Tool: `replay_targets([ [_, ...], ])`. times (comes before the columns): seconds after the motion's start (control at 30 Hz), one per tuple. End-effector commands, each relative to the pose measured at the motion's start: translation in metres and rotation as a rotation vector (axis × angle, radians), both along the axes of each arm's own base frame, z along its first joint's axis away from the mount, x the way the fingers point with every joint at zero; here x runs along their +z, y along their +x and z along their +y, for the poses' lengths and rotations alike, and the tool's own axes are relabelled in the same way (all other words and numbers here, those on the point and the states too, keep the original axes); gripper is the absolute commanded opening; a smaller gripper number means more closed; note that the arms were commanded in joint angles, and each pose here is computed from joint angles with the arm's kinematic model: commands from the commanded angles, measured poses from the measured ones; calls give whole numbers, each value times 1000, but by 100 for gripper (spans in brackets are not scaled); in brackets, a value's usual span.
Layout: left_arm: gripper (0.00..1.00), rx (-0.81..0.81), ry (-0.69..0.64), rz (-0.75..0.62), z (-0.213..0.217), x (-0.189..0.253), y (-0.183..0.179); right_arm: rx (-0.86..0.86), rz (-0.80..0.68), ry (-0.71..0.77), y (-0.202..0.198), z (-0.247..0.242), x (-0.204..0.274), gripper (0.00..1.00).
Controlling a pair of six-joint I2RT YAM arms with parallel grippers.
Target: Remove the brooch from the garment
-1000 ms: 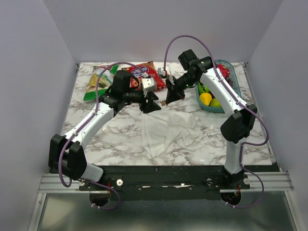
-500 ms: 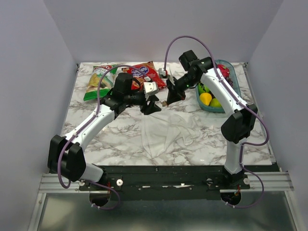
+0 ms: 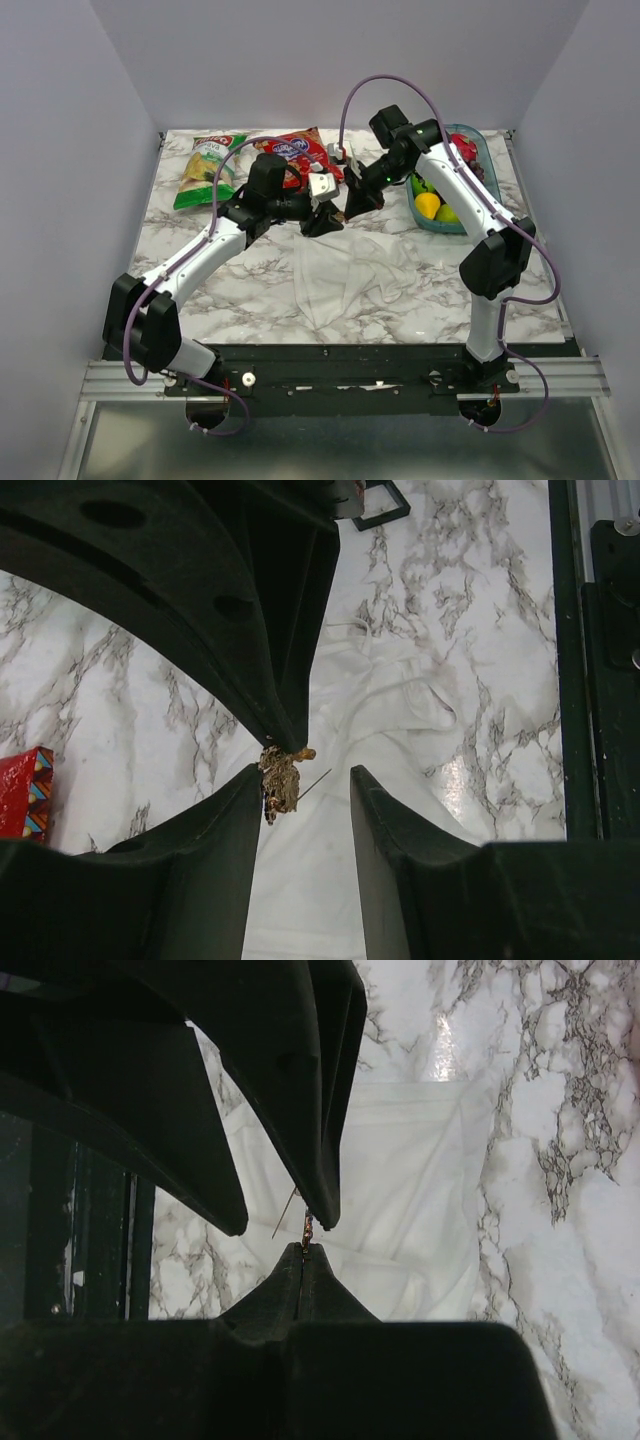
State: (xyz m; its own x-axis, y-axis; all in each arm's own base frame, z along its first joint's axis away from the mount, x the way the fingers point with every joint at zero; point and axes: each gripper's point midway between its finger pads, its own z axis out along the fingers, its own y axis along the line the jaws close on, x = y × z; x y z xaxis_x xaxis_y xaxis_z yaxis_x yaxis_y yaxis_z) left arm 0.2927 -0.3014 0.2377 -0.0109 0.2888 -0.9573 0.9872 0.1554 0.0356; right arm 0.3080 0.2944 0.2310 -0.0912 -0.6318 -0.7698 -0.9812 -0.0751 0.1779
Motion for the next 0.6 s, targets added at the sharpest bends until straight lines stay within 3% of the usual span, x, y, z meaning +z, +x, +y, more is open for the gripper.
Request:
replay_targets([
  [0.0,48,-27,2,-36,-4,9,3,2,152,-68,-44,-19,9,1],
  [0.3,53,-102,12,-1,-5,15,-11,5,151,-73,-43,-19,6,1],
  [0.57,41,-144,39,8,-6,6,-12,9,156,-78,-43,-18,3,1],
])
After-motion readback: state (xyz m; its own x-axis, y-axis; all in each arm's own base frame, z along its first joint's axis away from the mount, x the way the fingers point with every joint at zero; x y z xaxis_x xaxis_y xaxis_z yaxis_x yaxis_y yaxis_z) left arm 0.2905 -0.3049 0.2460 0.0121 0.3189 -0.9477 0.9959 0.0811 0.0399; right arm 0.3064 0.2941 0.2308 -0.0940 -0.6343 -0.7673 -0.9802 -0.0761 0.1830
